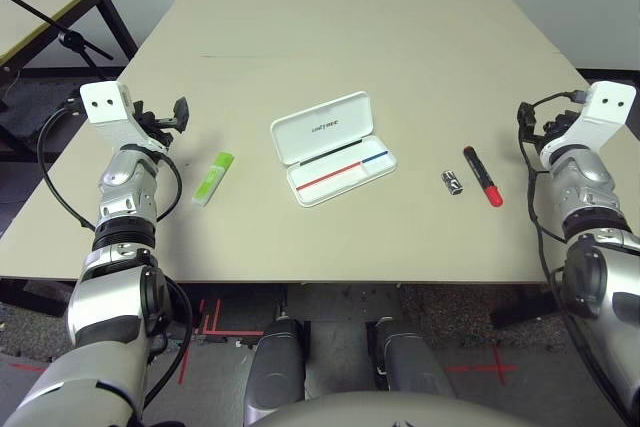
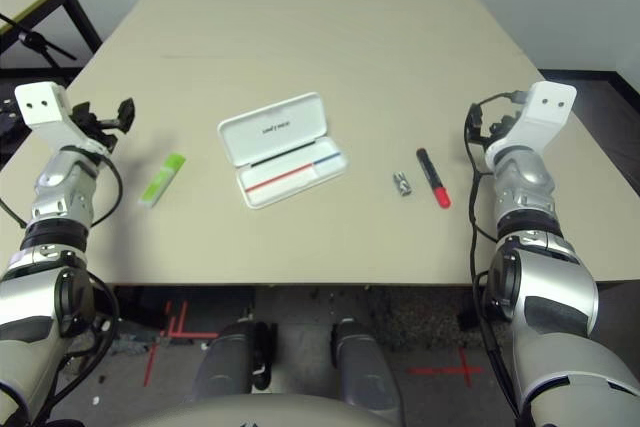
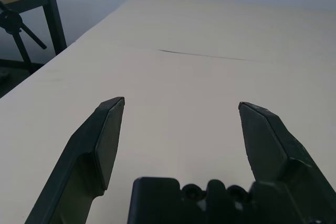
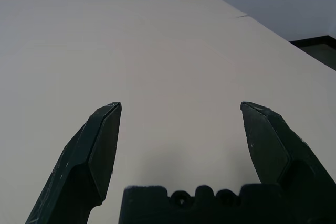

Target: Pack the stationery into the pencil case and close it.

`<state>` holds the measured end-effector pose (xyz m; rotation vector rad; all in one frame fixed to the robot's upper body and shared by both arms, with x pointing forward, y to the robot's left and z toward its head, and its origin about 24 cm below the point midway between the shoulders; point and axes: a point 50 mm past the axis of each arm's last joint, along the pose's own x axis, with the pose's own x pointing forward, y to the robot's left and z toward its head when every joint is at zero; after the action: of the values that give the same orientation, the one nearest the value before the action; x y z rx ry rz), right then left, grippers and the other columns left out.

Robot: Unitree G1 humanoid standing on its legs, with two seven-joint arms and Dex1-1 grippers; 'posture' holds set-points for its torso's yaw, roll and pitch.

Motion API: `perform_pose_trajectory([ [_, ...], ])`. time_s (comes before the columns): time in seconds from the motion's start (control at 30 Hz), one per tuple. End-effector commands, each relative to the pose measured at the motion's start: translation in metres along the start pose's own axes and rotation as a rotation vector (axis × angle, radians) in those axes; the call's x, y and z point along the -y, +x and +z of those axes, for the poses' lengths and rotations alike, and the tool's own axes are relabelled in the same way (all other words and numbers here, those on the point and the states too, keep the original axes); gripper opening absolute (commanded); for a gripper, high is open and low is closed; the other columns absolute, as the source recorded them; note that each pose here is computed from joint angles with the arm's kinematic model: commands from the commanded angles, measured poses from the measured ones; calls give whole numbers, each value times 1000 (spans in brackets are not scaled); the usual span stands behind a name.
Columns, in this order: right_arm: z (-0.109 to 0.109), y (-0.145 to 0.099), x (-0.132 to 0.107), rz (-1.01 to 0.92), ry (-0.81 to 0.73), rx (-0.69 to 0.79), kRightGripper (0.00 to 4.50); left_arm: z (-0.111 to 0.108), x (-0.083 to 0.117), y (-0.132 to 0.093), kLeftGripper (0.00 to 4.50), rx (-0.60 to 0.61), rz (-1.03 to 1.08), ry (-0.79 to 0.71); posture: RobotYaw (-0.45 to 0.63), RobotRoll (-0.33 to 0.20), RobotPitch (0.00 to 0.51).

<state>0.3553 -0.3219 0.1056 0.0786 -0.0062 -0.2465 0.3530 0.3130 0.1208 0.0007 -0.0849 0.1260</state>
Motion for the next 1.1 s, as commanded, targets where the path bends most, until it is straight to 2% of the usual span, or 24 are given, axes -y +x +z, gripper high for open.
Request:
perform_pose_trajectory([
  [0.03, -3, 0, -1, -14, 24, -6, 4500, 1, 0, 1, 4389, 0, 2, 5, -37, 0, 50],
  [0.3, 2, -1, 4, -2, 8, 13, 4500, -2, 8, 4, 4389, -8, -23, -3, -64, 0, 57],
  [0.5, 6, 1, -7, 106, -18, 27, 4500, 0, 5, 3, 4389, -7, -19, -5, -51, 0, 58],
  [0.67, 7, 1, -20, 308, -76, -30, 4500, 3, -3, -1, 4389, 8, -7, 1, -21, 0, 68],
  [0.87, 20, -4, -26, 565, -174, -66, 4500, 2, -10, -11, 4389, 11, -16, 2, -11, 0, 69],
  [1.1, 24, -17, -42, 858, -239, -166, 4500, 4, -1, -23, 4389, -33, -176, 59, 8, 0, 62],
])
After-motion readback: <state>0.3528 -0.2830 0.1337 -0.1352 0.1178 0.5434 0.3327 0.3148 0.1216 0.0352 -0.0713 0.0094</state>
